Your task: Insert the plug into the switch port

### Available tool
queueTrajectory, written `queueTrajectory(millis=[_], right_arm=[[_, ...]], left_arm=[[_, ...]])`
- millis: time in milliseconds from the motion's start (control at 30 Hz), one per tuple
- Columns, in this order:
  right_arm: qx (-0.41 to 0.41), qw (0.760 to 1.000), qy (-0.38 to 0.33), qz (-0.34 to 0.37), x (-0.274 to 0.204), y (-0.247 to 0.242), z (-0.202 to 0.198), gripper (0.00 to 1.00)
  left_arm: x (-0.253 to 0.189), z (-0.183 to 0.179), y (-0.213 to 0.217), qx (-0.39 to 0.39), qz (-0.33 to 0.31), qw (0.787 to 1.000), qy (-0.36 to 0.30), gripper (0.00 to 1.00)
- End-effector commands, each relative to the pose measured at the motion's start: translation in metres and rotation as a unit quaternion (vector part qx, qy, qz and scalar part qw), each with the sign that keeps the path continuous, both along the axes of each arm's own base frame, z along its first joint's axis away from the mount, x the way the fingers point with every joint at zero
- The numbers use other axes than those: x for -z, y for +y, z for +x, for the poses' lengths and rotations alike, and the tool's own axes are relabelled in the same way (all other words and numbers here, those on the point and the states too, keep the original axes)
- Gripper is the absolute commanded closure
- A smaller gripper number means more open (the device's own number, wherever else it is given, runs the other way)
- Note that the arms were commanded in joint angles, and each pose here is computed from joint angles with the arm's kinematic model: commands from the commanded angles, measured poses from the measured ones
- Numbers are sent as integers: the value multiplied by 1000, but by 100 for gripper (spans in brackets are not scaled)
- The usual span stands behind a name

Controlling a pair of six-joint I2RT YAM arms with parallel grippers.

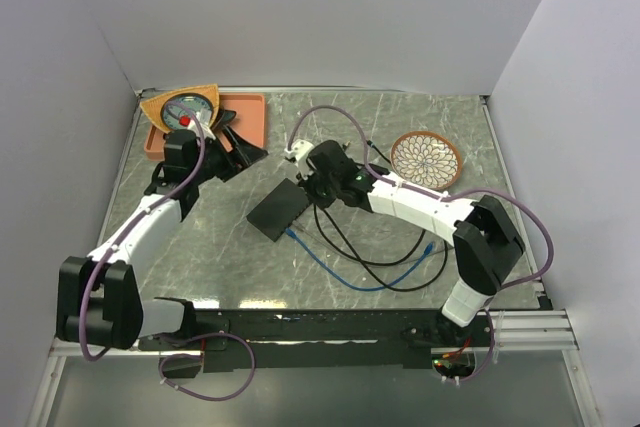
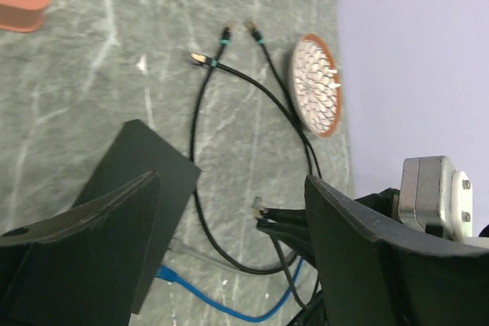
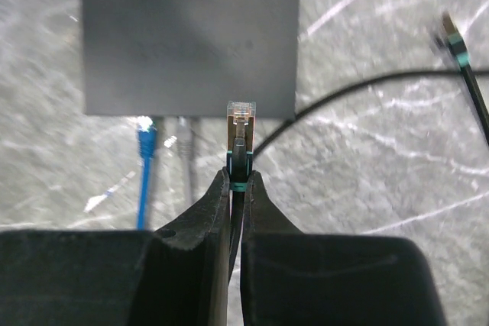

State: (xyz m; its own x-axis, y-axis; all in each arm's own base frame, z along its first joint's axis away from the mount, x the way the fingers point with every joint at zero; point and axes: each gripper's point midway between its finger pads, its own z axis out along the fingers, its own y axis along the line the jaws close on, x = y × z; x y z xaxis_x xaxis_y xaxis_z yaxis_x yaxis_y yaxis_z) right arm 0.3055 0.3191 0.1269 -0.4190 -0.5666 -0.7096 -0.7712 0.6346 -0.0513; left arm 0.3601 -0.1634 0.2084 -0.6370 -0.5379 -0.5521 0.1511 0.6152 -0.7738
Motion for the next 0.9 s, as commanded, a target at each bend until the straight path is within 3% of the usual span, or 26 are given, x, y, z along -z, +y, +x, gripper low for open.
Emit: queueTrajectory(millis=[0, 367, 867], right_arm=[[7, 1000, -12, 19, -6, -5, 7, 100], [-13, 999, 37, 0, 33, 0, 1, 100], [-41, 994, 98, 2, 73, 8, -16, 100]], left_arm=[[8, 14, 12, -14, 34, 999, -3, 18], [80, 38, 22, -22, 88, 995, 48, 15], [123, 38, -13, 39, 38, 995, 87, 16]])
